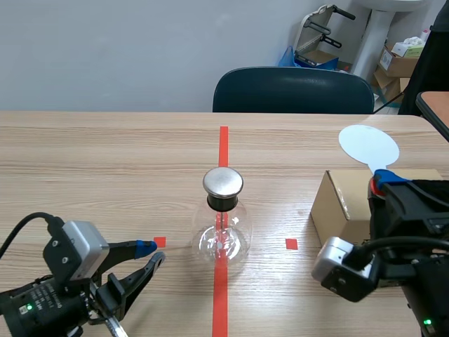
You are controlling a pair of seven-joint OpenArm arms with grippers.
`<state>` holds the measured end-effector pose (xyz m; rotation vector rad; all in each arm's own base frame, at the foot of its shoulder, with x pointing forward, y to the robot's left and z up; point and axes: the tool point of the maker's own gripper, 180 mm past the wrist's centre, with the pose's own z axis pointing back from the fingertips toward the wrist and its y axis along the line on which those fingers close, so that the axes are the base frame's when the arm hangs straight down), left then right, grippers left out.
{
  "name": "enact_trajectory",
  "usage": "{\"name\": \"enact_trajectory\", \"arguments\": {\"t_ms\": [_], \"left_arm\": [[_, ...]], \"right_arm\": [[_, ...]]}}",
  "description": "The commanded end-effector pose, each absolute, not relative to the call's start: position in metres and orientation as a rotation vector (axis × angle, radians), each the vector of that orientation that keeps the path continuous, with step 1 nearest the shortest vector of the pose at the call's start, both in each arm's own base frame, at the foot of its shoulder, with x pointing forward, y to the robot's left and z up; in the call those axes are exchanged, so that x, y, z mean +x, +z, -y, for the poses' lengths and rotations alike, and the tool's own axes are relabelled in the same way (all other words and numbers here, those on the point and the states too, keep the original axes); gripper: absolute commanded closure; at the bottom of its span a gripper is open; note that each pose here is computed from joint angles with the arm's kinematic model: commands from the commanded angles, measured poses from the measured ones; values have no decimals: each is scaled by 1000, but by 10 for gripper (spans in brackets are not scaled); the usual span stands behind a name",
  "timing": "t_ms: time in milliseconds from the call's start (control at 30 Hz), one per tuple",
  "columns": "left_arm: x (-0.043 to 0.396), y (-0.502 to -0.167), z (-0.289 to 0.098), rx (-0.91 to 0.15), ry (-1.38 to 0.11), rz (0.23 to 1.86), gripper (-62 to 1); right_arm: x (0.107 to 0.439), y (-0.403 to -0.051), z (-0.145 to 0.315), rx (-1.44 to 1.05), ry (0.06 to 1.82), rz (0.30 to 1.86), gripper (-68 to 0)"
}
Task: Do the electroscope experiment
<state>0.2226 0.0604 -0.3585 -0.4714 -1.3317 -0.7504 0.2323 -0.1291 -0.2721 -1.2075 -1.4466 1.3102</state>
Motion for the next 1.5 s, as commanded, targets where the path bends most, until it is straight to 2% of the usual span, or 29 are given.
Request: {"name": "enact_trajectory", "arguments": {"t_ms": [0, 233, 467, 833, 1467], "left_arm": [[213, -349, -55, -516, -751, 1342, -181], [190, -324, -55, -578, -794, 1332, -296], [172, -293, -53, -643, -850, 1333, -373], [164, -258, -58, -678, -902, 1317, -377], [150, -236, -54, -759, -949, 1288, -377]], "right_arm": [[230, -275, 132, -1221, 1310, 1456, -13], [217, -311, 141, -1156, 1364, 1394, -13], [224, -315, 153, -1194, 1340, 1344, -13], [227, -322, 157, -1216, 1356, 1297, -13], [227, -343, 159, -1101, 1364, 1220, -13]]}}
